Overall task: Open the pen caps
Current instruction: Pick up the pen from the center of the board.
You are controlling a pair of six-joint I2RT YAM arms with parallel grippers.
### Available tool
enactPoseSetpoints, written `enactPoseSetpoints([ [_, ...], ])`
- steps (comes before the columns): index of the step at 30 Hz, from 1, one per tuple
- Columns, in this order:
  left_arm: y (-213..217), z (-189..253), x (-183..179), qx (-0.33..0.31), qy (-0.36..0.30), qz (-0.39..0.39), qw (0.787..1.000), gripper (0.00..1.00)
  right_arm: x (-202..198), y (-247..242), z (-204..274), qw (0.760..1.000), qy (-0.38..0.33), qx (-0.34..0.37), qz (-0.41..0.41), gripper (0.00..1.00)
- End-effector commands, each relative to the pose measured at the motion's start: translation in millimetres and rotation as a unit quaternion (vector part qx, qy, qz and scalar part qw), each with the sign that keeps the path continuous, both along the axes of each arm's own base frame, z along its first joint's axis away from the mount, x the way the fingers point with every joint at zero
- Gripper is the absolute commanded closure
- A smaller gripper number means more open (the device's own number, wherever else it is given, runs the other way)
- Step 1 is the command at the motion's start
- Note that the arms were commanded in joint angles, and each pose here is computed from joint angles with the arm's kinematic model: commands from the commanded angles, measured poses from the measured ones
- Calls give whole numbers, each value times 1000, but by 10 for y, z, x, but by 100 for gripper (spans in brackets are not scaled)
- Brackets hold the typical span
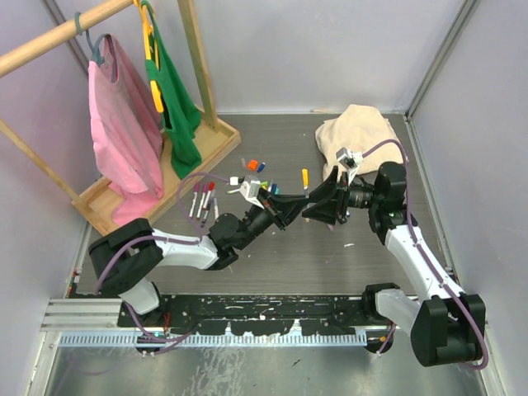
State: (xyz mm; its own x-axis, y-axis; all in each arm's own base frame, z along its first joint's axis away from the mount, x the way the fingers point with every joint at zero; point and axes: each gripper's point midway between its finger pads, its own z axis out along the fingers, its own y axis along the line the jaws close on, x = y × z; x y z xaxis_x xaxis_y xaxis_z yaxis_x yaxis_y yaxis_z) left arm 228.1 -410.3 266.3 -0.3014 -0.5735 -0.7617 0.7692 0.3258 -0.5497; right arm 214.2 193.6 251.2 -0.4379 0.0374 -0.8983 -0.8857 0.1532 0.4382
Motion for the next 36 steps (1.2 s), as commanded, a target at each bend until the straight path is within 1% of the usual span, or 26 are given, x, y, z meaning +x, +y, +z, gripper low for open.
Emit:
enactPoseSetpoints([
  [1, 126, 543, 10, -72, -49, 28, 996, 100, 7, 14, 176, 999, -44, 5, 1, 29],
  [7, 102, 660, -36, -90, -49, 10, 995, 100, 25, 52, 105, 999, -35, -1, 1, 30],
  [10, 62, 651, -57, -91, -46, 2, 995, 100, 9, 98, 89, 999, -34, -2, 6, 34],
  [16, 61, 666, -73, -93, -45, -1, 995, 100, -16, 140, 88, 999, -43, -3, 14, 51],
  [19, 57, 656, -76, -94, -43, -4, 995, 100, -14, 137, 105, 999, -47, -2, 13, 62],
  [22, 58, 628, -74, -94, -36, -5, 995, 100, -11, 138, 116, 999, -50, -3, 13, 79],
  [23, 59, 625, -75, -96, -33, -5, 995, 98, -8, 138, 116, 999, -51, -3, 12, 84],
  [24, 68, 617, -68, -98, -28, -4, 995, 94, -9, 137, 119, 999, -53, -4, 12, 90],
  [25, 85, 608, -58, -100, -24, -1, 995, 88, -5, 134, 118, 998, -54, -5, 12, 94],
  [27, 130, 598, -50, -100, -21, 7, 995, 73, 5, 131, 121, 998, -55, -10, 9, 99],
  [32, 355, 571, -47, -79, -23, 32, 996, 43, 3, 125, 123, 999, -41, -22, 15, 99],
  [33, 405, 556, -40, -68, -19, 34, 997, 38, -12, 127, 139, 998, -46, -23, 25, 99],
  [34, 449, 539, -41, -54, -16, 30, 998, 34, -54, 126, 115, 998, -35, -26, 39, 99],
  [36, 498, 523, -74, -13, -23, -5, 1000, 28, -126, 126, 115, 997, -33, -24, 69, 99],
])
